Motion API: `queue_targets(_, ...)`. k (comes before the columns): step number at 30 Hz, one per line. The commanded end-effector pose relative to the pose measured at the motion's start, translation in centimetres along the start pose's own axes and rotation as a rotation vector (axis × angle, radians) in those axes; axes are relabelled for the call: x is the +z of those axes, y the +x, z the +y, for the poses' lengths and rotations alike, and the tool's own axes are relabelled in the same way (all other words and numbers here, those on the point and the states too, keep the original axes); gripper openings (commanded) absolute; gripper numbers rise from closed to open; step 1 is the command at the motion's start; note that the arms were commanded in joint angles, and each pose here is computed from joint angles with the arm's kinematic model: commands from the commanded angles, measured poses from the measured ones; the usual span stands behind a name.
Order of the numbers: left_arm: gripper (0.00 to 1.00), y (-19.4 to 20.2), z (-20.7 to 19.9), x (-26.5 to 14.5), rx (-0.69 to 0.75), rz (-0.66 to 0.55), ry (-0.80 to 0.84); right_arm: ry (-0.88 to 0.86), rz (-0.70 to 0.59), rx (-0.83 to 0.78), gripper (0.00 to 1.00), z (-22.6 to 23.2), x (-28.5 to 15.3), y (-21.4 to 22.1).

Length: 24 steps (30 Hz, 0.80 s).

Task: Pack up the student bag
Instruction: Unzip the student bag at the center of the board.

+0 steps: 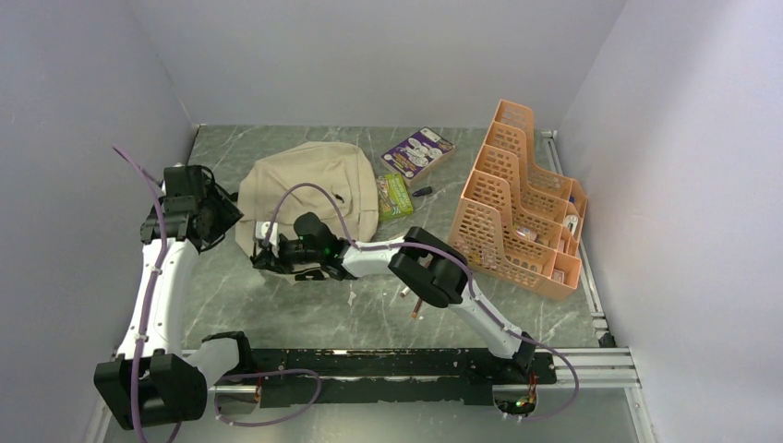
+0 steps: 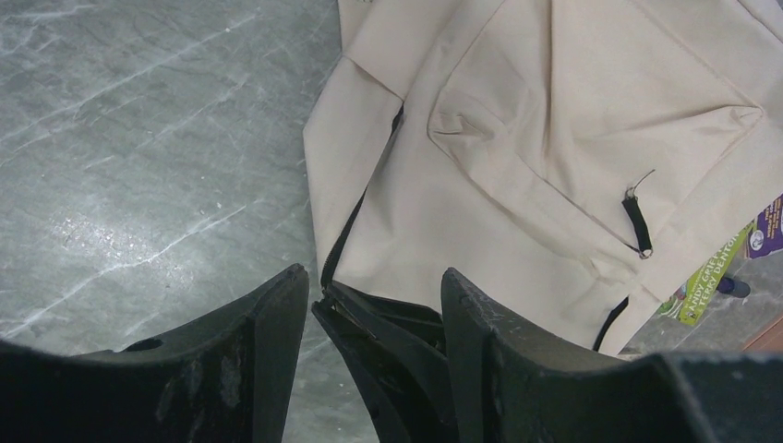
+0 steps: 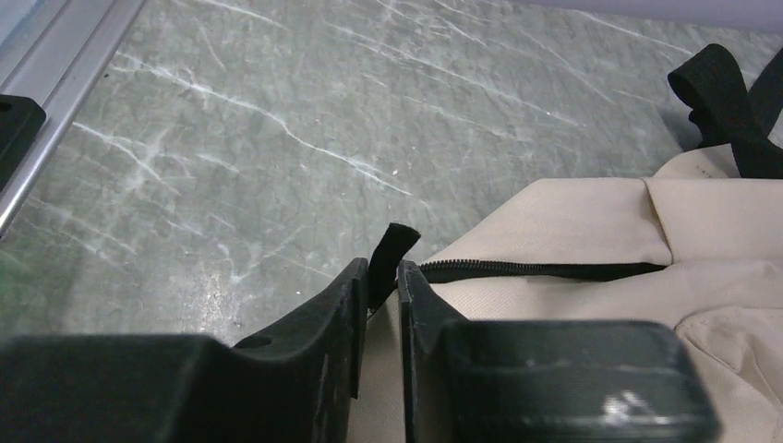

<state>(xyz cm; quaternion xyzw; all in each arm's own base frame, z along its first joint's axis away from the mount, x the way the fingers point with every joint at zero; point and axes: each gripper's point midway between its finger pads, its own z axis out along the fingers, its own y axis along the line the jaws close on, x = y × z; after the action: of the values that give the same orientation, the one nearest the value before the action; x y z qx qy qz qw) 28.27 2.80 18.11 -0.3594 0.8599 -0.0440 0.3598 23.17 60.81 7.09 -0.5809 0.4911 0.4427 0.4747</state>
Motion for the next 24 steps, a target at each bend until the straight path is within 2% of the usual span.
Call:
queue_targets(1,0.60,-0.2,-0.1,-0.1,0.013,-0.019,0.012,0.010,-0.013,-0.020,0.17,-0.3,0.3,-0.5)
queue_targets(5,0.60,0.1,0.2,0.4,0.012,-0.009,0.002,-0.001,-0.050,-0.028,0.01,0.0,0.2,-1.6)
queue_targets(6,0.60,0.1,0.3,0.6,0.012,-0.006,-0.006,-0.009,-0.063,-0.033,0.00,0.2,0.1,-1.9)
queue_targets(15,0.65,1.6,3.0,3.4,0.002,0.093,-0.181,-0.068,-0.170,-0.069,0.00,1.5,-1.4,-4.5)
queue_targets(24,0.64,5.2,3.4,5.5,0.003,0.221,-0.138,-0.109,-0.298,-0.076,0.00,1.5,-3.1,-8.1)
